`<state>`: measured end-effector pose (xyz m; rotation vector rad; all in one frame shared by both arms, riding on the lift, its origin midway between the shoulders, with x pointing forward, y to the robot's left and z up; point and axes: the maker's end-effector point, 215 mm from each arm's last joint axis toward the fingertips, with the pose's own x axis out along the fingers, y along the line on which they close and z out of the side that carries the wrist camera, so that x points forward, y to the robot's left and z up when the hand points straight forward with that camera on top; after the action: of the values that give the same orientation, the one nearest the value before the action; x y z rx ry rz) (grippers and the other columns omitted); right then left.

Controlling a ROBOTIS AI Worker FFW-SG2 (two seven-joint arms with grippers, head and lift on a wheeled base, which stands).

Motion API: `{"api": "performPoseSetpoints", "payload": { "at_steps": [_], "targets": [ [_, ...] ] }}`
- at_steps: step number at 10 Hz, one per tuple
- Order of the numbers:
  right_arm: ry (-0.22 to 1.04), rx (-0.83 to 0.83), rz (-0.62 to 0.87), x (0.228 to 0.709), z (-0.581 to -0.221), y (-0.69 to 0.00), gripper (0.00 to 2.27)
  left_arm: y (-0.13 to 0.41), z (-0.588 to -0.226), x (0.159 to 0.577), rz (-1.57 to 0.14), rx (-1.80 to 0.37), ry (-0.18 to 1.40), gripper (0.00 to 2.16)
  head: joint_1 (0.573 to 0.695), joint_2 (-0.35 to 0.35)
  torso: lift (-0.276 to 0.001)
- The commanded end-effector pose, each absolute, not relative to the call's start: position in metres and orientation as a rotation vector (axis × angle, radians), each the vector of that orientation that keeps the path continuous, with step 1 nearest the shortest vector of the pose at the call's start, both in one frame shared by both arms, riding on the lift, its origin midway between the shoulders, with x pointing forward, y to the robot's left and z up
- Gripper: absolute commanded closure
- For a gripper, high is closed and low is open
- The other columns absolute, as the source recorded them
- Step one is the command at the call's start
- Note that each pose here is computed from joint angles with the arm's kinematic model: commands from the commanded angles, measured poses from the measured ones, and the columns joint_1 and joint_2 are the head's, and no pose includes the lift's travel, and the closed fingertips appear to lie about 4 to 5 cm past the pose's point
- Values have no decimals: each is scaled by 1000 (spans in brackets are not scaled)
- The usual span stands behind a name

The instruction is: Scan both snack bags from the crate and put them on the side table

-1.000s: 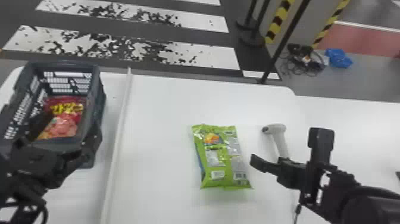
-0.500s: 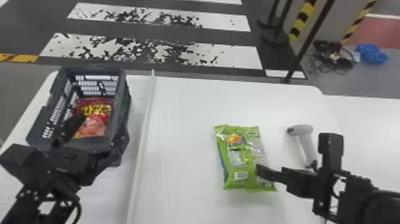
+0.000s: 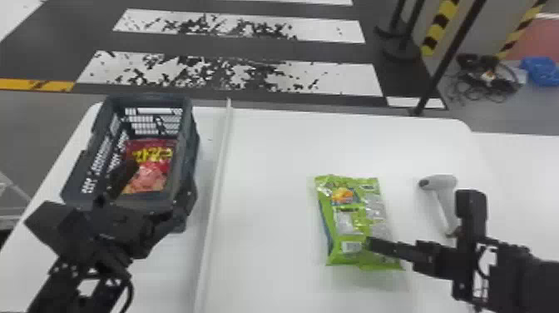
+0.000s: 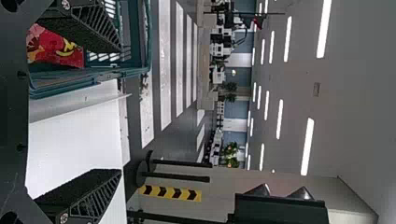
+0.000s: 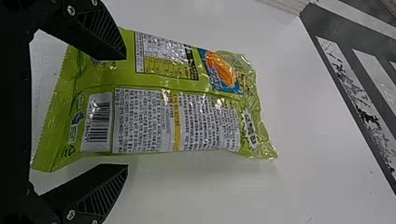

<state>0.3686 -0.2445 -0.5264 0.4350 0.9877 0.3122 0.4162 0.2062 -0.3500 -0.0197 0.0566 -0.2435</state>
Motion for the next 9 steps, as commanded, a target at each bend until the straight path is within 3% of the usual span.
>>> {"api": "performPoseSetpoints", "payload": {
  "at_steps": [1,2,3,6,9],
  "targets": [
    [1006,456,323,369,-534,-247,235,207,-352,416,-242,-20,61,80,695,-56,-87],
    [1009,482,348,368,-535,-244,1112,206,-352,416,-243,-21,60,80,695,-56,-87],
    [1025,491,342,366,-539,-245,2243,206,-352,416,-243,-21,60,80,695,-53,-87],
    [1007,659,414,359,-515,-240,2260,206,-352,416,-243,-21,60,80,695,-50,-87],
    [895,875,481,363,-460,-254,2260,206,-352,416,-243,-21,60,80,695,-49,-87]
  ]
}}
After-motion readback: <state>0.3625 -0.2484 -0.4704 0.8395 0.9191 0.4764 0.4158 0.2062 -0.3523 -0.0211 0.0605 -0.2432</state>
